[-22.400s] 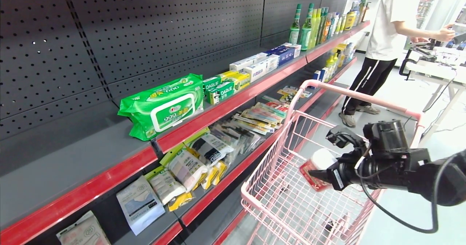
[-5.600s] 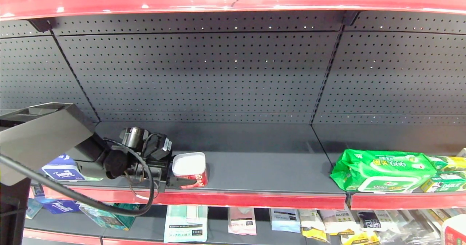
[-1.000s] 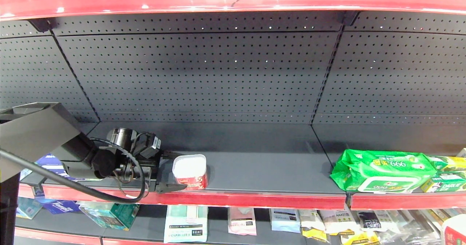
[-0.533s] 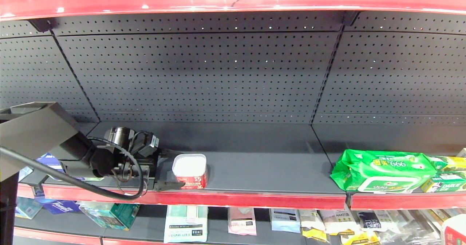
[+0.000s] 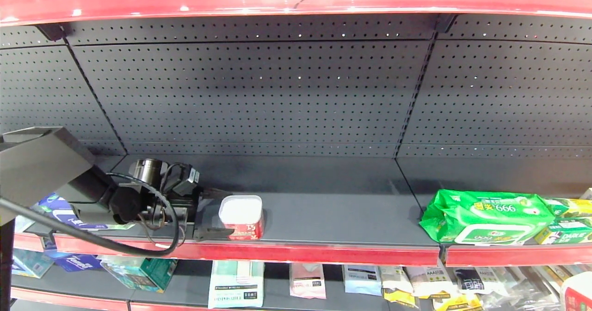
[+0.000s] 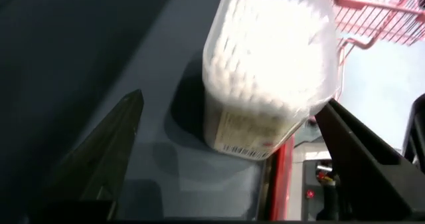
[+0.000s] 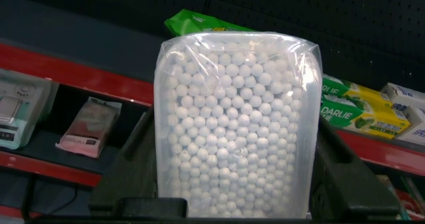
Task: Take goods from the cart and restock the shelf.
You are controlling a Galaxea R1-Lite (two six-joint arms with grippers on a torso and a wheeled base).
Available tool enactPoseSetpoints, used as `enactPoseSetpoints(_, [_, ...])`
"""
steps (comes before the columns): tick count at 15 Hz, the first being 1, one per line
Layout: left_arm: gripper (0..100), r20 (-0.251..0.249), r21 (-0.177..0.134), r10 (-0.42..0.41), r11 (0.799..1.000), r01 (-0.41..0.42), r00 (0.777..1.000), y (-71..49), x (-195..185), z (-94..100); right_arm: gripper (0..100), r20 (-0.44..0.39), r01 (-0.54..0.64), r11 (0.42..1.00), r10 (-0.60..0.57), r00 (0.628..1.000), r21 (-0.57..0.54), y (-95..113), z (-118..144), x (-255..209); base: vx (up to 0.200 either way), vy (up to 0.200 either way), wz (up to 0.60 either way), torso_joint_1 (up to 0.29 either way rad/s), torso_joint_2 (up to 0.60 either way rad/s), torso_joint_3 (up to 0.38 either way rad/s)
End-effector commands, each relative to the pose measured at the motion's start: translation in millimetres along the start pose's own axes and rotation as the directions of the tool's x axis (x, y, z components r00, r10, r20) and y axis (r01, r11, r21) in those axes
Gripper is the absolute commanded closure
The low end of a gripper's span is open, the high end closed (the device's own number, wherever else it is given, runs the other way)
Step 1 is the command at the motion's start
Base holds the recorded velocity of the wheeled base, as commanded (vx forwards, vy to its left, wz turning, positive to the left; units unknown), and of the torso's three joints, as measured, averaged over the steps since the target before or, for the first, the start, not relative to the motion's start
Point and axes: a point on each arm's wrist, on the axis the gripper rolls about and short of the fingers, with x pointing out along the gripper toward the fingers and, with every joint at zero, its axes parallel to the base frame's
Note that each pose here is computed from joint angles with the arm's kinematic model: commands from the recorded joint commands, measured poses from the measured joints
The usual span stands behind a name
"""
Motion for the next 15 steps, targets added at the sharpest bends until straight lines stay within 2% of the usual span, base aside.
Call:
enactPoseSetpoints(1, [0, 0.034, 0.029, 0.005, 1.000, -0.006, 0.999, -6.3, -10.0, 27.7, 100, -0.002, -0.001, 1.000, 0.001, 1.000, 0.001, 0.0, -0.1, 0.2, 0.000, 0.000, 0.00, 0.000, 0.00, 0.000])
enactPoseSetpoints(2, [0, 0.046, 0.036, 0.002, 0.999, -0.004, 0.999, -9.8, -13.3, 35.6, 100, -0.002, -0.001, 1.000, 0.001, 1.000, 0.002, 0.0, -0.1, 0.2, 0.000, 0.000, 0.00, 0.000, 0.00, 0.000])
enactPoseSetpoints(5, [0, 0.060, 0.018, 0.009, 1.000, -0.010, 0.998, -23.2, -21.8, 59.0, 100, -0.002, -0.001, 1.000, 0.001, 1.000, 0.008, 0.0, -0.1, 0.2, 0.000, 0.000, 0.00, 0.000, 0.00, 0.000])
enactPoseSetpoints(6, [0, 0.062, 0.011, 0.023, 1.000, -0.024, 0.998, -22.6, -23.4, 67.9, 100, -0.002, -0.003, 1.000, 0.003, 1.000, 0.008, 0.1, -0.1, 0.2, 0.000, 0.000, 0.00, 0.000, 0.00, 0.000])
enactPoseSetpoints(8, [0, 0.050, 0.041, 0.082, 0.996, -0.084, 0.995, -15.3, -27.9, 76.2, 100, -0.002, -0.003, 1.000, 0.003, 1.000, 0.010, 0.1, -0.1, 0.2, 0.000, 0.000, 0.00, 0.000, 0.00, 0.000])
enactPoseSetpoints(9, [0, 0.035, 0.070, 0.170, 0.983, -0.172, 0.985, -4.8, -38.2, 82.1, 100, -0.002, -0.003, 1.000, 0.003, 1.000, 0.013, 0.1, -0.1, 0.2, 0.000, 0.000, 0.00, 0.000, 0.00, 0.000])
enactPoseSetpoints(11, [0, 0.020, 0.083, 0.268, 0.960, -0.269, 0.963, 1.3, -46.5, 89.2, 100, -0.004, -0.003, 1.000, 0.003, 1.000, 0.023, 0.2, -0.5, 0.2, 0.000, 0.000, 0.00, 0.000, 0.00, 0.000])
enactPoseSetpoints(12, [0, 0.027, 0.080, 0.402, 0.912, -0.403, 0.915, 4.6, -53.2, 102.4, 100, -0.004, -0.003, 0.999, 0.003, 1.000, 0.040, 0.2, -0.5, 0.2, 0.000, 0.000, 0.00, 0.000, 0.00, 0.000])
enactPoseSetpoints(13, [0, 0.040, 0.070, 0.517, 0.852, -0.519, 0.855, 8.4, -56.6, 109.9, 100, -0.004, -0.001, 0.999, 0.001, 1.000, 0.049, 0.2, -0.5, 0.2, 0.000, 0.000, 0.00, 0.000, 0.00, 0.000])
enactPoseSetpoints(14, [0, 0.071, 0.029, 0.656, 0.752, -0.659, 0.752, 11.5, -58.6, 118.4, 100, -0.003, -0.004, 0.999, 0.004, 1.000, 0.052, 0.2, -0.5, 0.2, 0.000, 0.000, 0.00, 0.000, 0.00, 0.000])
enactPoseSetpoints(15, [0, 0.104, -0.043, 0.778, 0.626, -0.779, 0.619, 10.4, -53.7, 127.8, 100, -0.002, -0.007, 0.999, 0.007, 1.000, 0.051, 0.3, -0.5, 0.2, 0.000, 0.000, 0.00, 0.000, 0.00, 0.000])
